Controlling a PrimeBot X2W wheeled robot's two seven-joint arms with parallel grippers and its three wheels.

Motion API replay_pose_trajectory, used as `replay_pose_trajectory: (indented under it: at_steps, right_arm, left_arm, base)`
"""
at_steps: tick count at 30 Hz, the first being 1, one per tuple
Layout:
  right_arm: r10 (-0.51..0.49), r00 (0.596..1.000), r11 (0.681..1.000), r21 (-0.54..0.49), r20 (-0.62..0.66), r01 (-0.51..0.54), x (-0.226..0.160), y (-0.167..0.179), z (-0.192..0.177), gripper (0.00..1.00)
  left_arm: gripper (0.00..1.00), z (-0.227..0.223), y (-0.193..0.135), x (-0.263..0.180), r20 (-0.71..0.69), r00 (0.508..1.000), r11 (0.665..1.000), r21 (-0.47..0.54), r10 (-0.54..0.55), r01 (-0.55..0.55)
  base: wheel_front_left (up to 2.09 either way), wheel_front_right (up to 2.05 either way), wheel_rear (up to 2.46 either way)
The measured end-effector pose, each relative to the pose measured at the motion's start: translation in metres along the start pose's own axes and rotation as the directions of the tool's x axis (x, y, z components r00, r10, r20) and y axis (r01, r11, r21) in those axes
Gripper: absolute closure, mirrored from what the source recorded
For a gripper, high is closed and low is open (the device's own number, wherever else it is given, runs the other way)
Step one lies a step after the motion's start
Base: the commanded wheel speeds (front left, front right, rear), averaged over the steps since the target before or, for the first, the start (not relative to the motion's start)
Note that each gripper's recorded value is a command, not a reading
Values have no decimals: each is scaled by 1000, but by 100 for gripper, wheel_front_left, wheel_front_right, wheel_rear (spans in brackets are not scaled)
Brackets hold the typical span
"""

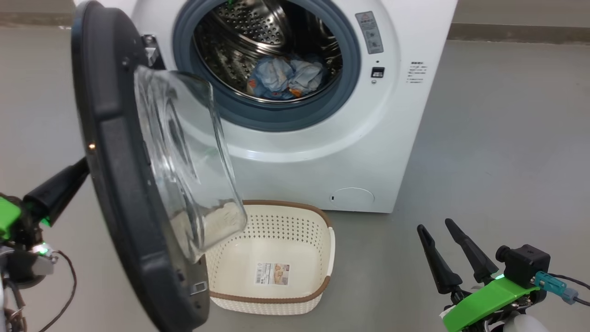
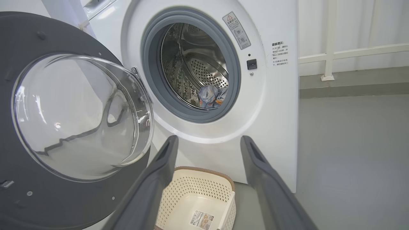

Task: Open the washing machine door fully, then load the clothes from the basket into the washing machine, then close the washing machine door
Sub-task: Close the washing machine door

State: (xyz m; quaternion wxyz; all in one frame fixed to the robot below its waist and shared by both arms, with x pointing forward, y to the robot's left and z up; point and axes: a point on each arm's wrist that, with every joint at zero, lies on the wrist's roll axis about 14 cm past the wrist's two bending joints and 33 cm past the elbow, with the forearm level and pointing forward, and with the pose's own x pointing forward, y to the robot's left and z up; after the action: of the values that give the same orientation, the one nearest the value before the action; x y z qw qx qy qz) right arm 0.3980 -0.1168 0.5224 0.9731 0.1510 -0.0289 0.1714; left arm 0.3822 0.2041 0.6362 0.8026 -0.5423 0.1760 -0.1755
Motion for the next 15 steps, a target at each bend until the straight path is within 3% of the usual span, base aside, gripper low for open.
replay_pose_trajectory:
  at_steps: [15]
  right_arm:
    - [-105,994,994,-9,19,105,-26,-31,8,0]
  left_arm:
    - [100,-36,-22,46,-110,992,998,27,-58,62]
  base:
    - [0,0,0]
